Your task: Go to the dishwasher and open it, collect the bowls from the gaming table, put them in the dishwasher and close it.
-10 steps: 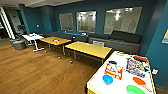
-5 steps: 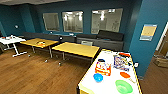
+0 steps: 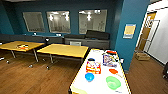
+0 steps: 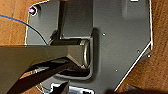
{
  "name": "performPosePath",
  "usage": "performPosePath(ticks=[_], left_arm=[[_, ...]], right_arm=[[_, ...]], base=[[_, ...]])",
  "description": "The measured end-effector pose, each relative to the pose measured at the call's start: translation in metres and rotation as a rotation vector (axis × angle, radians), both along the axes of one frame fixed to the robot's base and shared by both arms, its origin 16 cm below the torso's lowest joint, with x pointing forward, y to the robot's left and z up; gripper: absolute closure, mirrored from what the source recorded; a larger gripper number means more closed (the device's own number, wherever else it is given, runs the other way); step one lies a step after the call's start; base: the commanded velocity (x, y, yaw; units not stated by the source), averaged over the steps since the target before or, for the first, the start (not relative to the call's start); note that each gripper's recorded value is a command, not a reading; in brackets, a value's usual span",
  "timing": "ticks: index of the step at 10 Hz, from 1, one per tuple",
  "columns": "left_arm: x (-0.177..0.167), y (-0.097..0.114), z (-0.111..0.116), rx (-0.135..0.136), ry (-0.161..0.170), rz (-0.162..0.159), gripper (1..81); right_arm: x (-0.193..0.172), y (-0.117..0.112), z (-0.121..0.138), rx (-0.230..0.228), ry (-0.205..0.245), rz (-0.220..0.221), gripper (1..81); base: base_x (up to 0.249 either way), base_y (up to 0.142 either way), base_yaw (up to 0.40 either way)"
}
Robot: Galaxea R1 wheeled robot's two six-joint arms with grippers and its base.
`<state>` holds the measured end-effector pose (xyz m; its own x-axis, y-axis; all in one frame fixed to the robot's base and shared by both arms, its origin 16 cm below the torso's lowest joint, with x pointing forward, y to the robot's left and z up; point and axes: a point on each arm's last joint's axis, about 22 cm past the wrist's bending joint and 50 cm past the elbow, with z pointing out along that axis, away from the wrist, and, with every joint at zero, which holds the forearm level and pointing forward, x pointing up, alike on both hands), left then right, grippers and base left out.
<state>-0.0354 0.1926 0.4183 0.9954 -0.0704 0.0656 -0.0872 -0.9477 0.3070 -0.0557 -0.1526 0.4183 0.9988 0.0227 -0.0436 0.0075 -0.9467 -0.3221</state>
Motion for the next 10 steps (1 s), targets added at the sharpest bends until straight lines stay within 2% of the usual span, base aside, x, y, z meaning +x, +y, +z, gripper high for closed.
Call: performPosePath(ticks=[2,5,7,10], left_arm=[[-0.0029,0.0001,0.0000,0.000,0.005,-0.001,1.0],[0.0038,0.0017,-0.0001,0.002,-0.005,0.000,1.0],[0.0014,0.0022,-0.0002,0.003,0.000,-0.001,1.0],[-0.0010,0.0000,0.0000,0.000,0.002,0.000,1.0]], right_arm=[[0.0003,0.0004,0.0000,0.000,-0.001,0.000,1.0],[-0.0019,0.0044,0.0005,0.005,0.002,0.000,1.0],[0.0000,0.0044,0.0005,0.005,-0.001,0.000,1.0],[0.0003,0.0020,0.0002,0.002,-0.001,0.000,1.0]], base=[[0.000,0.000,-0.333],[0.000,0.000,-0.180],[0.000,-0.091,0.000],[0.000,0.000,0.000]])
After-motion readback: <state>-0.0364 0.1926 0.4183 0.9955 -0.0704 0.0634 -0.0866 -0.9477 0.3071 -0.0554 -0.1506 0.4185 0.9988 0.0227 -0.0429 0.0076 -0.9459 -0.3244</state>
